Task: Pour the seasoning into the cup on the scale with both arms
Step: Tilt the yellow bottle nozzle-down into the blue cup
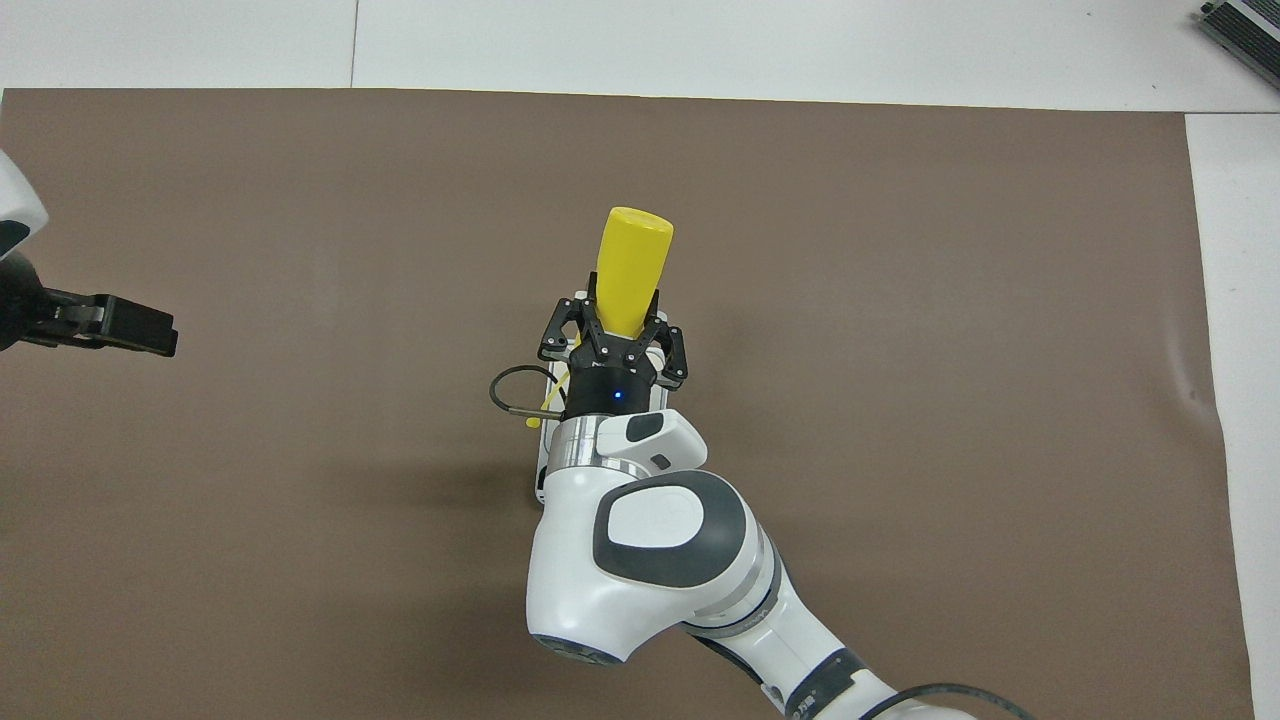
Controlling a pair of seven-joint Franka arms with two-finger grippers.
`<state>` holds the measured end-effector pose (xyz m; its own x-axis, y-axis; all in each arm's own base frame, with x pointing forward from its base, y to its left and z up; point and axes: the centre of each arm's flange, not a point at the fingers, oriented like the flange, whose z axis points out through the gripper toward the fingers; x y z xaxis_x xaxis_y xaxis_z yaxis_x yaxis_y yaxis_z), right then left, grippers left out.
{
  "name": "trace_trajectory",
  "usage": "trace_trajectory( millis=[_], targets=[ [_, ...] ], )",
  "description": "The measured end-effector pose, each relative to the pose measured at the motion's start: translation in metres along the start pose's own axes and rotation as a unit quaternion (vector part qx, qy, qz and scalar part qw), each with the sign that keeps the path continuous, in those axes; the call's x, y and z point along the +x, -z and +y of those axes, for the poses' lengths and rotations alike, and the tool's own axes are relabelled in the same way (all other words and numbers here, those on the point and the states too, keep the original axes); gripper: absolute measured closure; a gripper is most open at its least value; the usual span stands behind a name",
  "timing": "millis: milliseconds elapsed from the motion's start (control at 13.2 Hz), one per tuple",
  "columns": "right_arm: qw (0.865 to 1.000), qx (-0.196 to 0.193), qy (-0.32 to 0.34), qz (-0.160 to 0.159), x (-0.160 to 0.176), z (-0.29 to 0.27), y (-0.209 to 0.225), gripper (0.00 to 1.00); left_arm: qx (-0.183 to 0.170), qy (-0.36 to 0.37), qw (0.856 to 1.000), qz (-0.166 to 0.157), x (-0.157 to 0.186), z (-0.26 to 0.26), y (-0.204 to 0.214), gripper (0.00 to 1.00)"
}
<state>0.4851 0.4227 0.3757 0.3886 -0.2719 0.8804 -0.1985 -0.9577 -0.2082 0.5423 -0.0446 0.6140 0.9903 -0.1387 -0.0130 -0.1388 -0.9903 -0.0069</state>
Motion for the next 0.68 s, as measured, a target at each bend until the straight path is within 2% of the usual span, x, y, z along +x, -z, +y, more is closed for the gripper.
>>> trace_trajectory(
  millis=[455,682],
  targets=[
    [1.000,0.000,0.009,0.013,-0.001,-0.004,0.004,0.37,0.000,0.000,1.000,0.000,0.000,0.000,0.000,0.00],
    [1.000,0.004,0.000,0.017,0.010,-0.006,0.002,0.37,0.000,0.000,1.000,0.000,0.000,0.000,0.000,0.00]
  ],
)
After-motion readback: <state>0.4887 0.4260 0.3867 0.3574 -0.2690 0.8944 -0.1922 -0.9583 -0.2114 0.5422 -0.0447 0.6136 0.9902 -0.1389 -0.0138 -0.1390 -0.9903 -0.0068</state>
